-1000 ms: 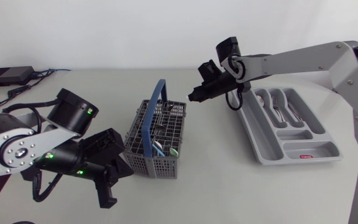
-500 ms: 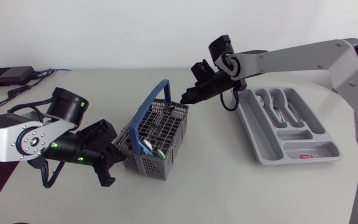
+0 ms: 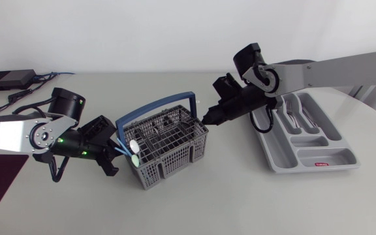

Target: Unload the cutlery basket into the drawer organizer.

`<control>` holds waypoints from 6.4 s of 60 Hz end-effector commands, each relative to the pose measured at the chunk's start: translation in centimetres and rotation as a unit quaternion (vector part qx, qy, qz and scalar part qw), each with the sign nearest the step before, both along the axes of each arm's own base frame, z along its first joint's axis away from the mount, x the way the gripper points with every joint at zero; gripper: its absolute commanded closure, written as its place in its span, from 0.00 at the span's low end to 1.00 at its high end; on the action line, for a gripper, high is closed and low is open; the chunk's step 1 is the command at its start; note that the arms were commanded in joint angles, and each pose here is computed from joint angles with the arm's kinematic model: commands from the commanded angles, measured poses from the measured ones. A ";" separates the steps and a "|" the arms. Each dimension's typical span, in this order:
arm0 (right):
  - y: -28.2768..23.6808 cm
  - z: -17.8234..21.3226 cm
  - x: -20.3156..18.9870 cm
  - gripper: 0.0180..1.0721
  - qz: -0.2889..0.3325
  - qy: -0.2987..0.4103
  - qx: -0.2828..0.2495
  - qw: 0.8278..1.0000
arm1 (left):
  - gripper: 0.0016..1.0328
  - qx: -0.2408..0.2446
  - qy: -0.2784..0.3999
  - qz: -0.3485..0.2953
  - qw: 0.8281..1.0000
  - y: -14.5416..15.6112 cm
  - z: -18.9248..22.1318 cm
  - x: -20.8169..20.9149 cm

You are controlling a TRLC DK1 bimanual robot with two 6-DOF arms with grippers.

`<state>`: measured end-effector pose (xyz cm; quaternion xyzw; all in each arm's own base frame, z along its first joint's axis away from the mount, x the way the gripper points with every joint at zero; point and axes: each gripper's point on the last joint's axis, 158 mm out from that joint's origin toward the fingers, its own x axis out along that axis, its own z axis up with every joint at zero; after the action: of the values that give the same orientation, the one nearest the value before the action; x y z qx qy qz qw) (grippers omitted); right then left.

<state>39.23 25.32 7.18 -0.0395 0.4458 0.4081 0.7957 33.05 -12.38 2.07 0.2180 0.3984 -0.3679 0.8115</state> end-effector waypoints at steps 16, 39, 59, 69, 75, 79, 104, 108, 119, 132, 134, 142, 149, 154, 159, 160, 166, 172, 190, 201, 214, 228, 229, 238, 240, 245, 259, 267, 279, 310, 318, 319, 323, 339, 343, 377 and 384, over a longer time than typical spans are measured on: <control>-0.1 -1.2 -6.7 0.95 0.033 0.038 -0.008 0.999 | 0.84 -0.038 -0.038 -0.027 0.998 -2.1 2.1 4.7; -2.3 -2.1 -8.2 0.95 0.012 0.031 -0.025 0.999 | 0.84 -0.050 -0.034 -0.025 0.998 -3.2 2.1 6.6; -3.9 -1.6 -6.6 0.95 -0.014 0.003 -0.036 0.999 | 0.84 -0.076 -0.040 -0.013 0.996 0.2 4.4 2.9; -4.2 -0.4 -5.5 0.95 -0.031 -0.026 -0.037 0.998 | 0.84 -0.078 -0.034 -0.026 0.996 -0.5 4.5 0.7; -4.1 0.2 -4.5 0.95 -0.040 -0.043 -0.034 0.998 | 0.84 -0.077 -0.028 -0.046 0.996 -1.6 4.5 -0.9; -4.0 0.4 -3.7 0.95 -0.045 -0.047 -0.034 0.997 | 0.84 -0.078 -0.028 -0.055 0.995 -2.2 4.6 -1.6; -4.5 0.3 -2.8 0.95 -0.067 -0.062 -0.050 0.994 | 0.84 -0.075 -0.051 -0.032 0.995 -0.3 6.1 -0.9; -5.3 0.6 -3.3 0.95 -0.071 -0.069 -0.053 0.994 | 0.84 -0.076 -0.060 -0.020 0.995 1.1 6.9 -0.7; -7.5 1.6 -4.4 0.84 -0.086 -0.086 -0.052 0.991 | 0.84 -0.092 -0.080 -0.006 0.993 2.5 9.2 -1.3; -8.3 1.3 -7.5 0.07 -0.074 -0.099 -0.072 0.990 | 0.68 -0.126 -0.094 0.018 0.987 2.2 11.9 -1.5; -8.2 1.3 -7.8 0.05 -0.071 -0.103 -0.076 0.989 | 0.65 -0.128 -0.096 0.018 0.987 2.1 12.2 -1.5; -8.4 1.6 -8.9 0.05 -0.070 -0.113 -0.075 0.988 | 0.51 -0.140 -0.095 0.015 0.985 1.1 12.9 -1.9; -8.6 1.7 -9.9 0.05 -0.070 -0.114 -0.073 0.988 | 0.35 -0.148 -0.096 0.004 0.984 -0.1 13.5 -2.4; -8.7 1.7 -10.3 0.05 -0.069 -0.115 -0.072 0.988 | 0.28 -0.156 -0.093 0.006 0.983 -0.5 14.0 -2.4; -8.6 1.7 -10.8 0.05 -0.066 -0.113 -0.072 0.989 | 0.25 -0.167 -0.084 0.017 0.982 -0.8 14.5 -2.1; -8.6 1.7 -10.9 0.05 -0.066 -0.113 -0.072 0.989 | 0.25 -0.168 -0.081 0.019 0.982 -0.8 14.6 -2.1; -8.2 1.9 -11.5 0.05 -0.061 -0.111 -0.068 0.990 | 0.25 -0.173 -0.047 0.036 0.983 -0.9 14.8 -1.9; -7.8 2.0 -12.0 0.05 -0.056 -0.111 -0.070 0.990 | 0.25 -0.164 -0.022 0.063 0.984 -0.6 15.0 -1.4; -7.6 1.8 -12.6 0.05 -0.054 -0.112 -0.074 0.990 | 0.26 -0.110 0.019 0.114 0.987 -0.7 13.0 -0.5; -7.7 1.5 -12.9 0.05 -0.054 -0.110 -0.076 0.990 | 0.44 -0.097 0.026 0.139 0.985 -0.7 13.7 -0.1; -7.8 1.4 -13.0 0.05 -0.055 -0.110 -0.076 0.990 | 0.55 -0.087 0.030 0.148 0.985 -0.7 13.3 0.2; -7.9 1.4 -13.1 0.05 -0.055 -0.111 -0.076 0.989 | 0.55 -0.079 0.029 0.148 0.985 -0.9 13.0 0.3; -7.9 1.4 -13.1 0.05 -0.055 -0.112 -0.076 0.989 | 0.55 -0.079 0.029 0.148 0.985 -0.9 13.0 0.3; -8.0 1.1 -13.3 0.05 -0.055 -0.110 -0.077 0.989 | 0.55 -0.071 0.037 0.145 0.986 -1.2 12.2 0.2; -8.0 1.0 -13.3 0.05 -0.055 -0.109 -0.077 0.990 | 0.57 -0.069 0.038 0.144 0.986 -1.4 12.0 0.2; -8.0 1.0 -13.3 0.05 -0.055 -0.109 -0.077 0.990 | 0.59 -0.067 0.038 0.144 0.987 -1.5 11.8 0.2; -8.1 1.0 -13.5 0.05 -0.055 -0.111 -0.077 0.989 | 0.61 -0.060 0.037 0.145 0.987 -1.7 11.1 0.7; -8.2 1.0 -13.5 0.05 -0.055 -0.110 -0.077 0.989 | 0.65 -0.056 0.032 0.148 0.987 -1.7 11.0 1.0; -8.2 1.0 -13.5 0.05 -0.054 -0.111 -0.077 0.989 | 0.68 -0.056 0.033 0.150 0.987 -1.7 10.7 1.2; -8.2 1.1 -13.5 0.05 -0.054 -0.112 -0.076 0.989 | 0.85 -0.059 0.027 0.145 0.987 -2.1 10.8 1.0; -8.2 1.2 -13.5 0.05 -0.056 -0.115 -0.075 0.989 | 0.86 -0.057 0.023 0.139 0.988 -2.3 10.9 0.6; -8.2 1.2 -13.5 0.05 -0.056 -0.115 -0.075 0.989 | 0.86 -0.055 0.023 0.139 0.988 -2.2 10.8 0.6; -8.3 1.2 -13.6 0.05 -0.055 -0.114 -0.075 0.989 | 0.87 -0.052 0.022 0.141 0.988 -2.1 10.7 0.5; -8.3 1.3 -13.6 0.05 -0.056 -0.116 -0.075 0.989 | 0.87 -0.060 -0.005 0.145 0.988 -1.5 13.1 0.3; -8.3 1.4 -13.5 0.05 -0.056 -0.117 -0.074 0.989 | 0.87 -0.063 -0.013 0.145 0.987 -1.3 14.3 -0.1; -7.2 4.7 -15.0 0.05 -0.018 -0.170 -0.058 0.984 | 0.87 -0.114 -0.134 0.126 0.976 0.2 28.7 -6.7; -7.0 6.7 -15.5 0.05 -0.011 -0.207 -0.047 0.977 | 0.87 -0.125 -0.155 0.122 0.972 0.5 31.4 -8.4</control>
<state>24.38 18.28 13.13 -0.1439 0.3081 0.3552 0.8707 25.84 -11.95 30.67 0.1181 0.2737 -0.2716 0.9151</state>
